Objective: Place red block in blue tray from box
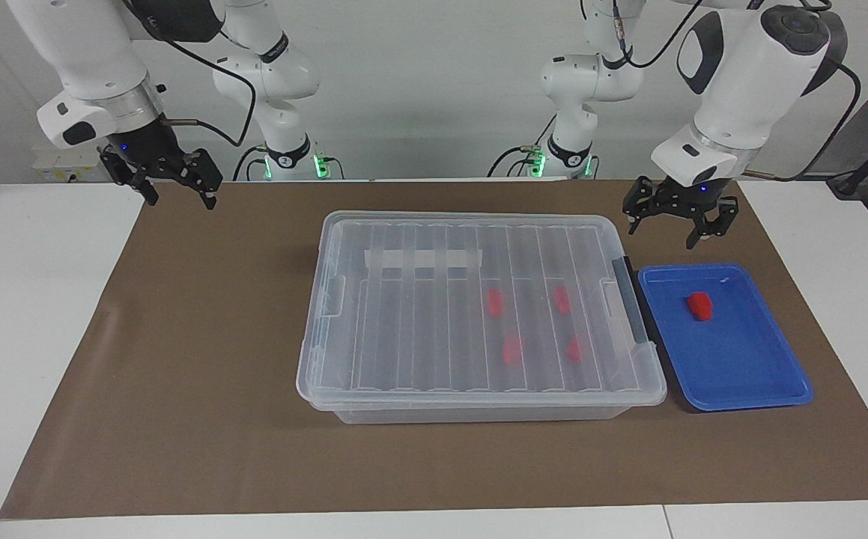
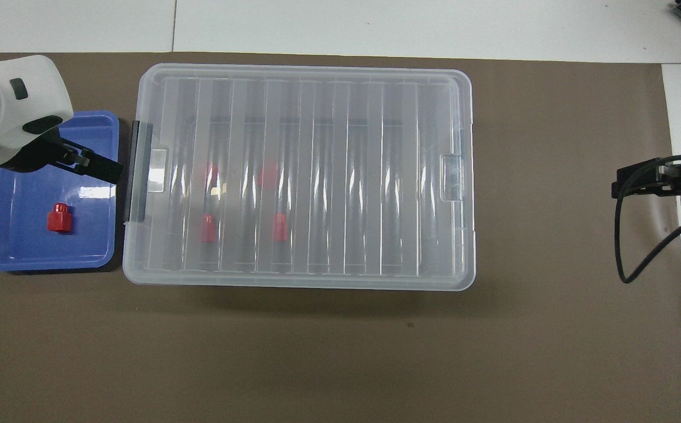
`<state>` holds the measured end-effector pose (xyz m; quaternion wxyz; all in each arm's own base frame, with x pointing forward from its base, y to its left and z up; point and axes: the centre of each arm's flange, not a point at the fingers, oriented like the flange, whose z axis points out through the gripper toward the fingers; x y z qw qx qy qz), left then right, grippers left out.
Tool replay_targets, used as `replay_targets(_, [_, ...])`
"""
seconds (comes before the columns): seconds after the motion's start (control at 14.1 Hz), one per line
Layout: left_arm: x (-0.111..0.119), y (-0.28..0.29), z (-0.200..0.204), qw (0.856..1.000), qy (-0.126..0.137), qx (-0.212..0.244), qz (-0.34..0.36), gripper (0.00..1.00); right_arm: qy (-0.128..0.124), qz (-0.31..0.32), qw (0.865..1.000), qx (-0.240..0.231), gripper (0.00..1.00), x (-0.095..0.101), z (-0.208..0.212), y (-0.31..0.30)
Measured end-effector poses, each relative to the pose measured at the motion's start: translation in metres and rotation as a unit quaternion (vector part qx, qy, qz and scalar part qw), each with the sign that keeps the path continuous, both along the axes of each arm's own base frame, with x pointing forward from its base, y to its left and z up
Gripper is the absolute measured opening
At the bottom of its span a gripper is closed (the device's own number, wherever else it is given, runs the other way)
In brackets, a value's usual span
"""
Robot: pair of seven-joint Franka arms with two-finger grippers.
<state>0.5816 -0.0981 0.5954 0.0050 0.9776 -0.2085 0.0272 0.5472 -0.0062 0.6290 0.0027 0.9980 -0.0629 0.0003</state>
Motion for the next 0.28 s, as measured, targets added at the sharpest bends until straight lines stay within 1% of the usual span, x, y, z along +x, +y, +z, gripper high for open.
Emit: replay_targets(0.28, [0.0003, 0.0039, 0.0008, 1.000, -0.001, 0.000, 0.003, 1.00, 0.000, 0.000, 1.000, 0.000, 1.00, 0.0000, -0.0002, 0.0005])
